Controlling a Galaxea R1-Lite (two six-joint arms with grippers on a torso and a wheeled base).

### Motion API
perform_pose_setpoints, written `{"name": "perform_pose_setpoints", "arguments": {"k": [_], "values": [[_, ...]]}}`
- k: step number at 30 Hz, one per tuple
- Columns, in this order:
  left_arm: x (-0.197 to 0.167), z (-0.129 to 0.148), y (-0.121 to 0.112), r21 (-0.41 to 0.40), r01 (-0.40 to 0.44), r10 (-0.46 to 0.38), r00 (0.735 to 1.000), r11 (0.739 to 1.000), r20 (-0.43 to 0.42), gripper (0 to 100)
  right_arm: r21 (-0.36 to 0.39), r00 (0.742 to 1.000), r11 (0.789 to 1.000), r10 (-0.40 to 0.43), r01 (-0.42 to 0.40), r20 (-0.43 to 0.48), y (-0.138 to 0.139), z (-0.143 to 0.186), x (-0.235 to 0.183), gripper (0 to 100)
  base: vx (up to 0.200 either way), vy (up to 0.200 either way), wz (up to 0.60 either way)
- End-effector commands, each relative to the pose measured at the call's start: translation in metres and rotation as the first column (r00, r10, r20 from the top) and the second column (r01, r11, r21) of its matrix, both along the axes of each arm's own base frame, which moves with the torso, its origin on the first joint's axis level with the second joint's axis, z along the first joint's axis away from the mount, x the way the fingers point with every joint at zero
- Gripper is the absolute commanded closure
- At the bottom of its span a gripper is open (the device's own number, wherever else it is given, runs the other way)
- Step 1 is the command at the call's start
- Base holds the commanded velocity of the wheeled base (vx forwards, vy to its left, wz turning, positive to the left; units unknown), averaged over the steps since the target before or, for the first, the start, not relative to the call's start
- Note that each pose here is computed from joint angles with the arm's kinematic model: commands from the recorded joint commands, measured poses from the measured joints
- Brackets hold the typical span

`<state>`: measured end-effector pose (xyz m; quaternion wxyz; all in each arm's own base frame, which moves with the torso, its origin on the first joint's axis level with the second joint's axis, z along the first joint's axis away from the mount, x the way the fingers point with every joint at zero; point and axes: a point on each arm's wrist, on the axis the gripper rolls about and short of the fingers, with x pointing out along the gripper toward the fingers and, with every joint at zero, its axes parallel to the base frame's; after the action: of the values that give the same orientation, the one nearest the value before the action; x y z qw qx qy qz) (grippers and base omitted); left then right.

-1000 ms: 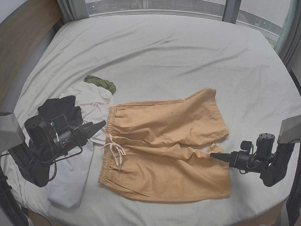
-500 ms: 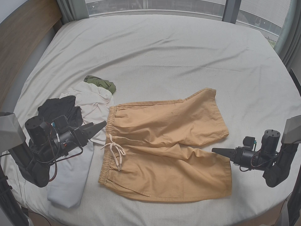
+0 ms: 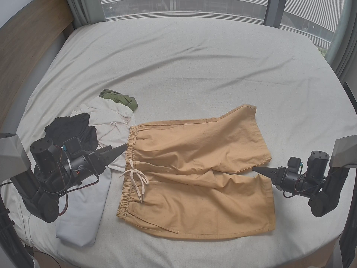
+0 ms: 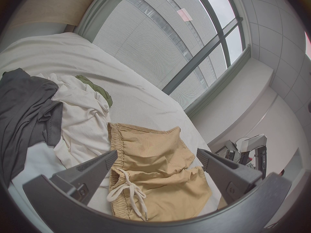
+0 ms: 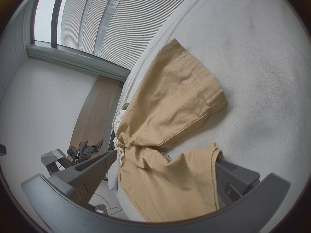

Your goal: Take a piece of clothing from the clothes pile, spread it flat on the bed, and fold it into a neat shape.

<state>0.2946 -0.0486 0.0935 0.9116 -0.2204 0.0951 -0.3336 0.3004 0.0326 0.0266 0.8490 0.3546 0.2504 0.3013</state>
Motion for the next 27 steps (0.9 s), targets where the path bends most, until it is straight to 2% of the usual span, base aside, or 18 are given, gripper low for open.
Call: {"name": "perform_pose_setpoints", "arguments": {"k": [1, 3, 4, 11, 14, 22, 27], "values": [[0.0, 0.0, -0.001, -0.001, 0.004, -0.004, 1.0, 1.0, 0.0, 0, 0.011, 1.0, 1.0, -0.029, 0.029, -0.013, -0.004, -0.003, 0.005, 0, 0.0, 0.0, 0.0], [0.0, 0.0, -0.002, -0.001, 0.005, -0.005, 1.0, 1.0, 0.0, 0, 0.012, 0.999, 0.999, -0.029, 0.029, -0.015, -0.004, -0.004, 0.005, 0, 0.0, 0.0, 0.0], [0.0, 0.0, -0.002, 0.0, 0.005, -0.005, 1.0, 1.0, 0.001, 0, 0.012, 0.999, 0.999, -0.029, 0.03, -0.023, -0.003, -0.005, 0.005, 100, 0.0, 0.0, 0.0], [0.0, 0.0, -0.002, -0.001, 0.005, -0.005, 1.0, 1.0, 0.0, 0, 0.012, 0.999, 0.999, -0.039, 0.039, -0.024, -0.006, -0.006, 0.006, 100, 0.0, 0.0, 0.0], [0.0, -0.001, -0.002, -0.001, 0.005, -0.005, 1.0, 1.0, -0.004, 0, 0.012, 0.999, 0.999, -0.05, 0.05, 0.001, -0.009, 0.003, 0.003, 100, 0.0, 0.0, 0.0], [0.001, -0.008, -0.003, 0.005, 0.007, -0.007, 1.0, 1.0, -0.028, 0, 0.008, 0.993, 0.993, -0.119, 0.119, 0.026, -0.031, 0.012, 0.0, 100, 0.0, 0.0, 0.0], [0.002, -0.014, -0.003, 0.01, 0.007, -0.007, 0.999, 1.0, -0.048, 0, 0.003, 0.992, 0.993, -0.122, 0.122, 0.026, -0.032, 0.011, 0.0, 100, 0.0, 0.0, 0.0]]}}
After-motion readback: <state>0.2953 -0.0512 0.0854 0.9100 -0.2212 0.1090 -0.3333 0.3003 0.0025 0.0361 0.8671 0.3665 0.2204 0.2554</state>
